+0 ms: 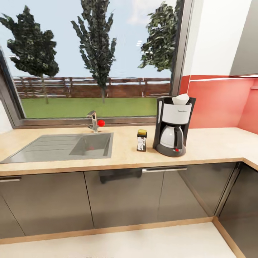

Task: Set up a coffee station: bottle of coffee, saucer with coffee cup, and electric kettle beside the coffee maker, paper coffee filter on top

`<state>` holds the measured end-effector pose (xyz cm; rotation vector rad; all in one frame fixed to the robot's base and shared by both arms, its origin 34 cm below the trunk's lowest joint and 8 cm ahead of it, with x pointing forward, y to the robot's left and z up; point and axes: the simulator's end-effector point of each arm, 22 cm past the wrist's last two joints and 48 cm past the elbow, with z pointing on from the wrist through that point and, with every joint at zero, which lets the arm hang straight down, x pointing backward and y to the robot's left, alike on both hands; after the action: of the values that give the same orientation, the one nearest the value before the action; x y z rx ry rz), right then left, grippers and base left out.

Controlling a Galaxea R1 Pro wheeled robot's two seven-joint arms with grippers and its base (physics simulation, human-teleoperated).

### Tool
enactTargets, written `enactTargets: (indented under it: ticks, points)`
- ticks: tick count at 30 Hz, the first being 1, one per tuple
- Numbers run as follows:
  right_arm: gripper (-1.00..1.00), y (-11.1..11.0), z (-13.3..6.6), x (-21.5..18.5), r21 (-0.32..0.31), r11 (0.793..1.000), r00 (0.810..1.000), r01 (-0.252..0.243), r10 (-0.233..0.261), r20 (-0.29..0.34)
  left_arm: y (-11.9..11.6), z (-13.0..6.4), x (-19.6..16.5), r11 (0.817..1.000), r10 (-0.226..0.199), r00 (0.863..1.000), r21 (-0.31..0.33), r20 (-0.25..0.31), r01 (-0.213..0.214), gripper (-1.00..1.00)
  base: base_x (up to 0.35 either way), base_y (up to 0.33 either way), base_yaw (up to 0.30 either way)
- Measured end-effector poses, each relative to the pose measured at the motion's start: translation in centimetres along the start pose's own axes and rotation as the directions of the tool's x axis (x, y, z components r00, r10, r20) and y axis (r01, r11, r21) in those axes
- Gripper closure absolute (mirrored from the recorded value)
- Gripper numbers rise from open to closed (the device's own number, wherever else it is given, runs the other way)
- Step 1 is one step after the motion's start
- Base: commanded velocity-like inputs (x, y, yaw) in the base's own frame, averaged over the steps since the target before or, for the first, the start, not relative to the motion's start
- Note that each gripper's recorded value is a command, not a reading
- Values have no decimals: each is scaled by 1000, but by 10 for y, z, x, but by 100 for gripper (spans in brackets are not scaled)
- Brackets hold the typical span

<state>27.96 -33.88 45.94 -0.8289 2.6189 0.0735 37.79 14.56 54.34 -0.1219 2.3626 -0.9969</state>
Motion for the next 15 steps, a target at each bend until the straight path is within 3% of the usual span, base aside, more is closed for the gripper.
enactTargets:
  ticks: [15]
  points:
    - [-100, 0, 0, 0, 2, 1000, 1000, 1, -1, 0, 0, 0, 0, 1000, 0, 1000, 0, 0, 0, -100, 0, 0, 272]
